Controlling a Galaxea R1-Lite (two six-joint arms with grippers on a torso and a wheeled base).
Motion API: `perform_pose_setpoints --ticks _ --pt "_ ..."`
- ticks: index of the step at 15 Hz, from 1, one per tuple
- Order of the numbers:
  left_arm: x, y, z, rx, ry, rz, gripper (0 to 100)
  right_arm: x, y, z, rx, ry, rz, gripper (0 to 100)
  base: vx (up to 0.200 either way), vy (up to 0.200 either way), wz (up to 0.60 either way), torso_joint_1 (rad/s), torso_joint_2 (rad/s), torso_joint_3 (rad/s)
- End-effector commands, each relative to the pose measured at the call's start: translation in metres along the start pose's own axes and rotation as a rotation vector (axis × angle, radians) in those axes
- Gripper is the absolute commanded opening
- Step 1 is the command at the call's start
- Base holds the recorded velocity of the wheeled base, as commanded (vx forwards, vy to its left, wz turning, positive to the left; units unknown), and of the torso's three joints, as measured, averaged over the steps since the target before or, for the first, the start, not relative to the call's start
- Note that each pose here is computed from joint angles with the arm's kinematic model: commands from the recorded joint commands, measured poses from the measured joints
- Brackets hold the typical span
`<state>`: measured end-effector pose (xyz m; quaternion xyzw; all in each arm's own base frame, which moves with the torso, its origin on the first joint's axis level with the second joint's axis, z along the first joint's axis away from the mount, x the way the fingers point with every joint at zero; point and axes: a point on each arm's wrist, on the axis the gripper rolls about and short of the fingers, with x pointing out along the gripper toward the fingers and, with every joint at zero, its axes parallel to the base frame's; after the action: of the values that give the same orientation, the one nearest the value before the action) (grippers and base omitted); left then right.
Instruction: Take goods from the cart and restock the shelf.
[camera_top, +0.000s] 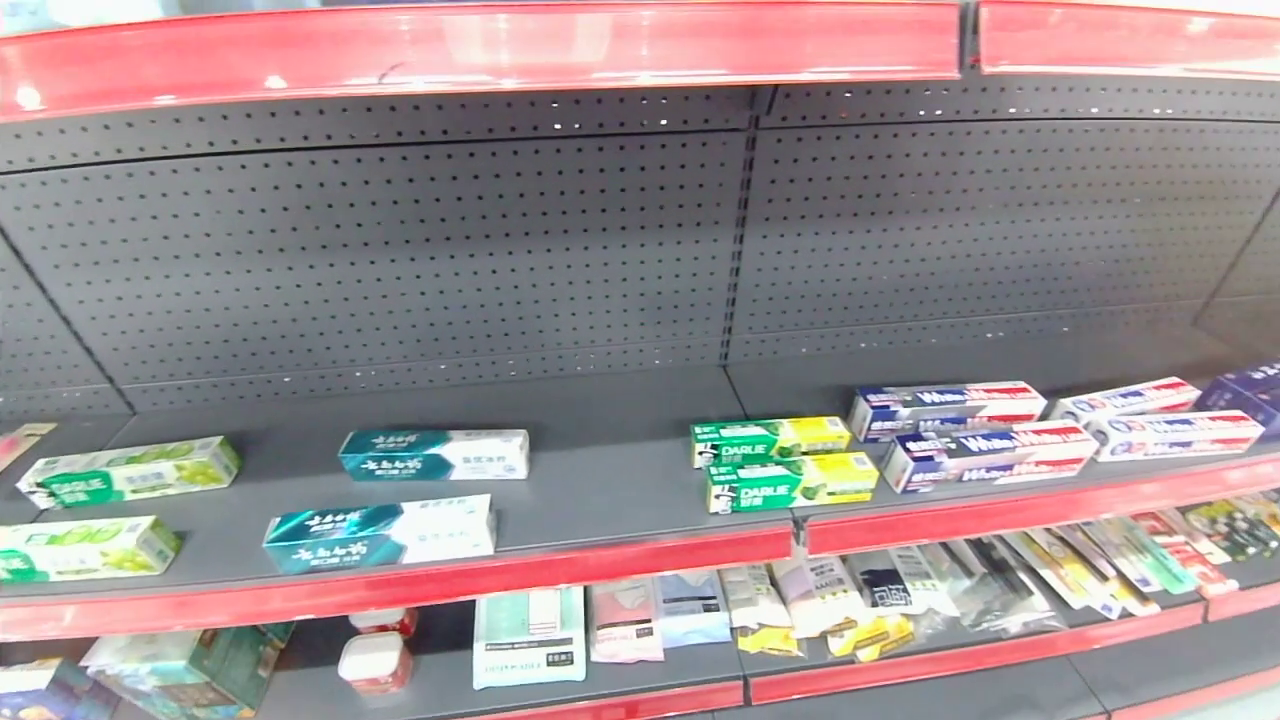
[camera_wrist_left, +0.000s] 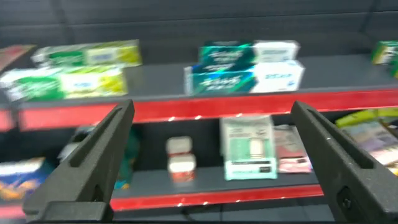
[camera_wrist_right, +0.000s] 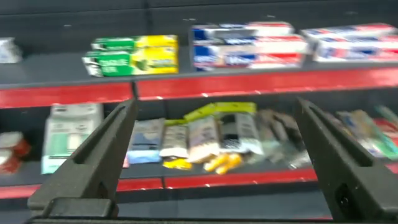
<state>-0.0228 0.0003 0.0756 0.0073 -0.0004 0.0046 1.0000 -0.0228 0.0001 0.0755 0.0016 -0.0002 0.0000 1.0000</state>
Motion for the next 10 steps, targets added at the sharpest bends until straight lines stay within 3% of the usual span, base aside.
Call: perform_pose_setpoints --ticks 1,6,7,8,9,10 --pt "0.0 0.0 0.0 0.001 0.001 0.0 100 0.0 0.0 0.0 0.001 0.0 0.0 100 0.0 0.0 0.0 0.0 0.0 0.0" --pt "0.001 -0.001 0.0 -0.001 0.007 -0.025 100 0.0 0.0 0.0 0.001 0.0 0.002 100 0.0 0.0 0.0 0.0 0.0 0.0" --pt "-0.003 -0.001 0.024 -0.019 -0.044 -0.056 100 0.0 0.0 0.0 0.001 0.0 0.002 100 0.0 0.0 0.0 0.0 0.0 0.0" --pt "0.016 0.0 0.099 -0.116 -0.007 -0.072 100 0.0 0.0 0.0 0.001 0.0 0.002 100 0.0 0.0 0.0 0.0 0.0 0.0" --pt "0.031 0.001 0.129 -0.177 -0.015 -0.061 100 0.0 0.0 0.0 0.001 0.0 0.002 100 0.0 0.0 0.0 0.0 0.0 0.0" --pt "0.058 0.004 0.152 -0.182 0.022 0.085 100 0.0 0.0 0.0 0.001 0.002 0.002 100 0.0 0.0 0.0 0.0 0.0 0.0"
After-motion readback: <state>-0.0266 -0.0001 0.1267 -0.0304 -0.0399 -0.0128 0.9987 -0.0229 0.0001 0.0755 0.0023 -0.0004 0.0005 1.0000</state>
